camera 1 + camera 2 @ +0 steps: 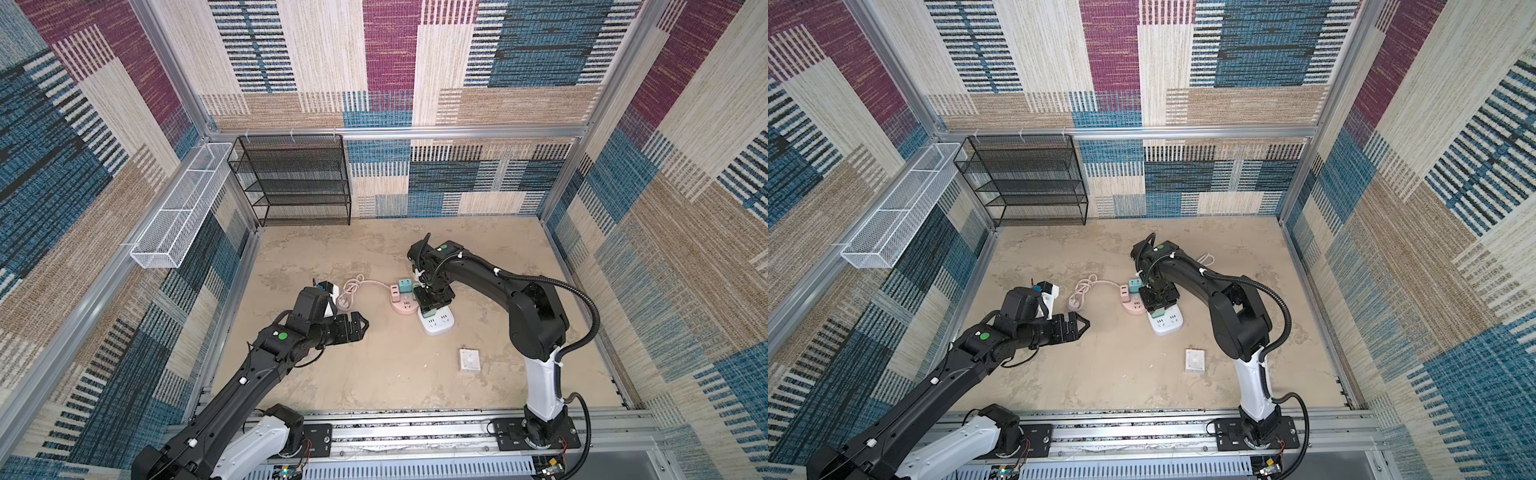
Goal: Insert the plug
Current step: 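Align the green adapter's prongs over a white strip socket with right gripper, then push the green adapter down into the white strip socket with right gripper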
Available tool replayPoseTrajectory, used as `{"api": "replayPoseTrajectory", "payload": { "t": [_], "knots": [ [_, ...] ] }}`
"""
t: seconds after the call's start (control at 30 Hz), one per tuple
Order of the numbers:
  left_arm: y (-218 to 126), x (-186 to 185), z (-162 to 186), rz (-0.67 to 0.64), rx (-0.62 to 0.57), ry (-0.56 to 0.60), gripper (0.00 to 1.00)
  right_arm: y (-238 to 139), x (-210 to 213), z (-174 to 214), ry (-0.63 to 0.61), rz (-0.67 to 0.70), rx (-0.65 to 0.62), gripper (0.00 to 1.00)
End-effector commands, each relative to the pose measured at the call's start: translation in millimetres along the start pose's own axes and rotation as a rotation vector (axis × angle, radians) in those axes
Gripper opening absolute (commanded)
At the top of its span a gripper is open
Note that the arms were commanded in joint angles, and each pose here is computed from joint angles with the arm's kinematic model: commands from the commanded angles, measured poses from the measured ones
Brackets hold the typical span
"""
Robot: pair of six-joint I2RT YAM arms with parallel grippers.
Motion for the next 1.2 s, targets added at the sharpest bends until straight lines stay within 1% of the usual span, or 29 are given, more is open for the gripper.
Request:
{"api": "replayPoseTrajectory", "payload": {
  "t": [0.0,0.2,0.4,0.5,0.8,0.97,1.0,1.03,1.17],
  "knots": [
    [1,-2,-1,0.024,0.002,0.003,0.97,25,0,-4,0.003,-0.033,0.009,0.00],
    [2,-3,-2,0.023,0.007,0.002,0.97,32,-10,4,0.038,0.006,0.016,0.00],
    [2,-5,-4,0.029,0.005,0.003,0.97,18,-32,10,0.112,0.026,-0.042,0.00],
    [3,-6,-5,0.030,0.012,0.003,0.97,18,-40,9,0.126,0.026,-0.044,0.00],
    [5,-10,-8,0.029,0.020,0.009,0.97,23,-49,0,0.150,0.087,-0.031,0.00],
    [4,-12,-9,0.039,0.019,0.014,0.97,21,-54,-3,0.165,0.115,-0.036,0.05],
    [3,-13,-9,0.041,0.021,0.014,0.97,14,-54,-9,0.164,0.109,-0.064,0.07],
    [3,-13,-10,0.040,0.024,0.013,0.97,15,-53,-10,0.164,0.106,-0.066,0.08],
    [3,-12,-9,0.043,0.029,0.009,0.97,18,-53,-10,0.163,0.099,-0.060,0.10]
  ]
}}
Point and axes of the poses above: each gripper's point midway between its finger pads, its own y axis out along the fingers, its own x axis along the line the jaws close on, z = x × y, the point moved 10 cm from there along -y, back along the fingers, and after that the axes turned 11 degrees about -y, right-handed, at the moved point
